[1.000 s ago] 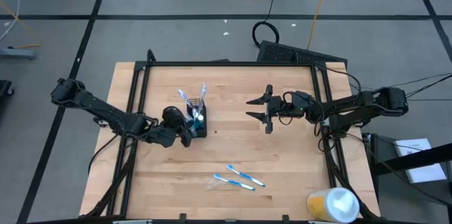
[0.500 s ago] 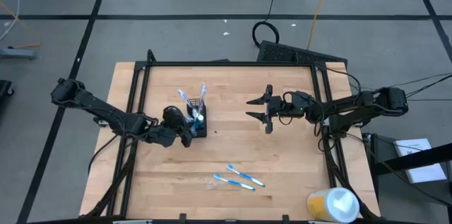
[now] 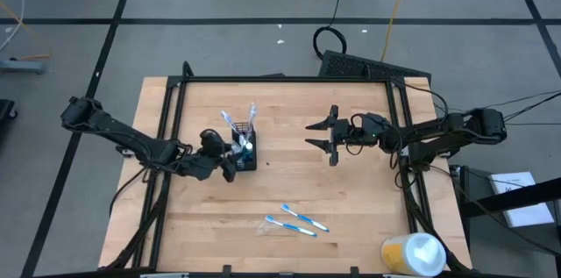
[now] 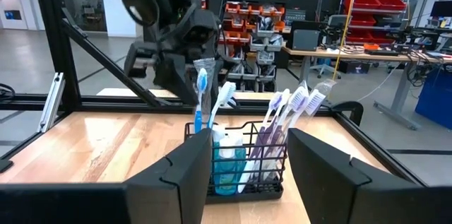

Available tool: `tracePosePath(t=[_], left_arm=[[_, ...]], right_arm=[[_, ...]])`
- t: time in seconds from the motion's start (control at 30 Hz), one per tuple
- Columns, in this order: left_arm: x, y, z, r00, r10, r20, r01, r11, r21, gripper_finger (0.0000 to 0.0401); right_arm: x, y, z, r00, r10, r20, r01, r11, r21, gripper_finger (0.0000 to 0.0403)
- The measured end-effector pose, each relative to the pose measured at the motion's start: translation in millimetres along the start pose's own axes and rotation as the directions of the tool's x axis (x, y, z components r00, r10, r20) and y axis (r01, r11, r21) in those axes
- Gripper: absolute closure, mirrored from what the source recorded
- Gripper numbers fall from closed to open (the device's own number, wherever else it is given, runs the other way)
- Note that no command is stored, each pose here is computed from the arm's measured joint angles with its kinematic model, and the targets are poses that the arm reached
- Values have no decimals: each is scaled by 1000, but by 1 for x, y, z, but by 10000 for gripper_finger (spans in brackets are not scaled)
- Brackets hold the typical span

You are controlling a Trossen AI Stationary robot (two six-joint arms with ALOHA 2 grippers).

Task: Pick & Place toothbrushing station
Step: Put the blue toothbrush into the black organizer

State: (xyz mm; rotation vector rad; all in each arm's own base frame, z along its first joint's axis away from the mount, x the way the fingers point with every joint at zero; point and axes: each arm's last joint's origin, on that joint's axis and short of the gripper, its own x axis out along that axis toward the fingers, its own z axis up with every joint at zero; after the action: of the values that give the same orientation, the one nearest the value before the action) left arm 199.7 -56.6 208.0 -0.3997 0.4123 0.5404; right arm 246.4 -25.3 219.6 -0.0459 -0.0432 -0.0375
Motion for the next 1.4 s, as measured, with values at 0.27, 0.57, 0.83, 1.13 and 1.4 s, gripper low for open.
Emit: tracePosePath(t=[0.27, 0.57, 0.83, 1.13, 1.4], left_arm=[[-23, 8, 20, 995, -66, 77, 68, 997, -21, 206], [-47, 20, 39, 977, -129, 170, 131, 991, 0, 205], [-67, 32, 53, 950, -180, 257, 167, 983, 72, 205], [-84, 38, 68, 896, -232, 377, 164, 965, 205, 205], [-88, 44, 71, 893, -123, 434, 3, 964, 267, 205]], right_arm=[[0, 0, 0, 1000, 0, -2, 0, 1000, 2, 227], [0, 0, 0, 1000, 0, -2, 0, 1000, 3, 227], [0, 0, 0, 1000, 1, -2, -1, 1000, 4, 227], [1, 15, 2, 997, 69, 19, -70, 996, 60, 227], [-1, 45, 3, 982, 188, 16, -189, 980, 65, 226]])
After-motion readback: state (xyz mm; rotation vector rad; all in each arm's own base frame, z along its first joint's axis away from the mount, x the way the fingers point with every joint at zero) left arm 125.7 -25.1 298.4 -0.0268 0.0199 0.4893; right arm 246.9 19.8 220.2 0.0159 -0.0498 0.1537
